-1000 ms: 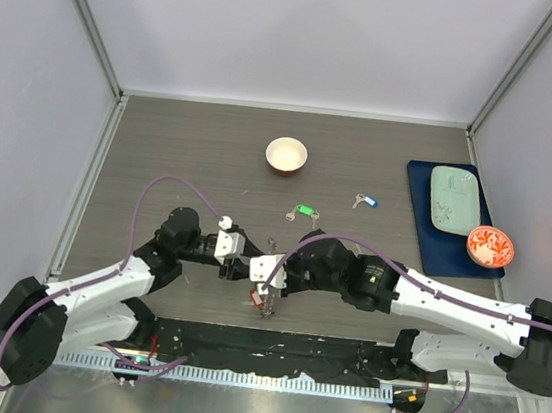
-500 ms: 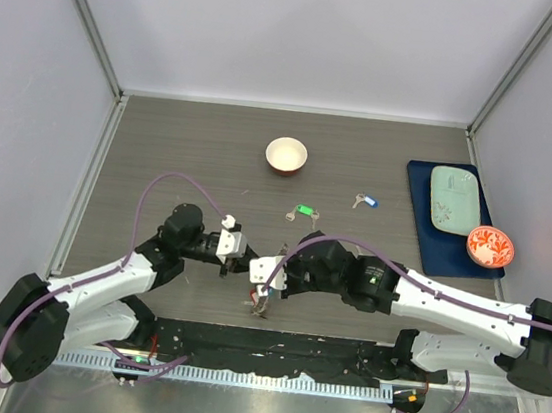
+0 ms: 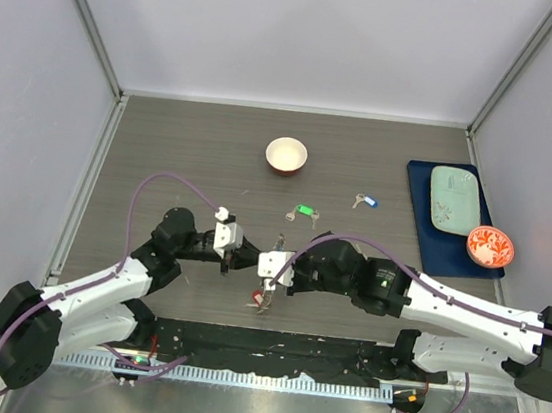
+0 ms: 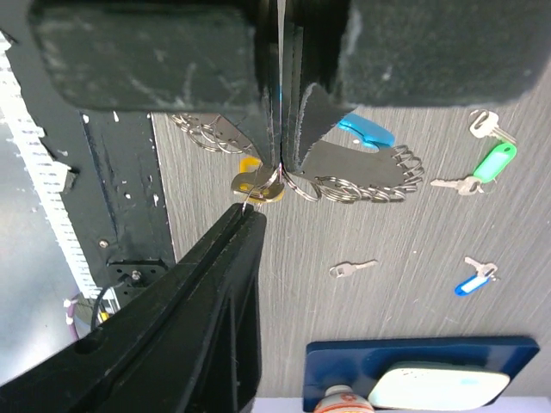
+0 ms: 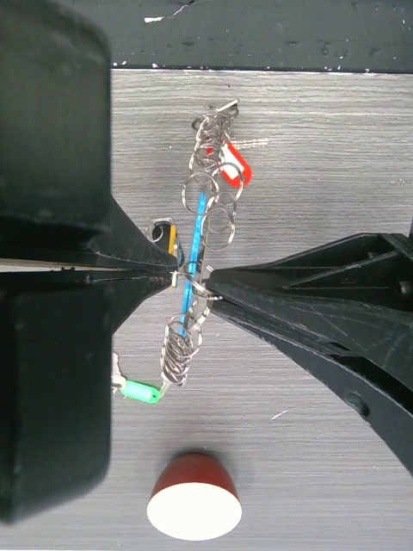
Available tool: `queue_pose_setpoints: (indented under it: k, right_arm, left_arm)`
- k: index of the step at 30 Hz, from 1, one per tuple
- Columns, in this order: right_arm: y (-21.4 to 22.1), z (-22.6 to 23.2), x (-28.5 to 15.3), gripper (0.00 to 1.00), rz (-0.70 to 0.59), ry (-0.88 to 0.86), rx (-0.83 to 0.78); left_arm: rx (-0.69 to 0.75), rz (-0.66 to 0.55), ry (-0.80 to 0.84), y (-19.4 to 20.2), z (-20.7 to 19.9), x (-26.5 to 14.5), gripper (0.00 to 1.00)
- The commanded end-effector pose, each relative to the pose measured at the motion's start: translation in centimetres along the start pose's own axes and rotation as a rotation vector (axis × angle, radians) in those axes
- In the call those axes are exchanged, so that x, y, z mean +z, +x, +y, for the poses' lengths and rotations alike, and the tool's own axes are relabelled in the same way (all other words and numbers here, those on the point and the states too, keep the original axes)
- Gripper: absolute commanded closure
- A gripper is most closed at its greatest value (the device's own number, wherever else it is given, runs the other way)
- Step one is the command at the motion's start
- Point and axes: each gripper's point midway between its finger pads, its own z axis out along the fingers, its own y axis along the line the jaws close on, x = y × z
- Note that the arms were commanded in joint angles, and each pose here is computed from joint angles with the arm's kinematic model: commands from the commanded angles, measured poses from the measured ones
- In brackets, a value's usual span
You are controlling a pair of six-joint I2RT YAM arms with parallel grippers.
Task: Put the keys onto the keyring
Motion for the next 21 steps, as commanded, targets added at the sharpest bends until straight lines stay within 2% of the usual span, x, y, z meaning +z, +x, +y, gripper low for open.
queue_pose_setpoints:
  k: [1,10,21]
  right_arm:
    - [-0.5,0.0,-0.1,0.99,-0.060,0.033,0.054]
    - [0.0,0.1,0.9,0.99,-0.114,0.085,0.093]
    - [-1.9,-0.6,2.5,0.99,-0.250,0.145,0.143]
  left_arm:
    - [-0.032,-0.114,-0.107,-2.8,1.4,-0.2,1.00]
    - [-0.097,-0.258,-0.208,-5.6,2.1,-1.2,1.00]
    - [-0.133,-0.326,-0.289,-6.6,2.8,-2.1,1.00]
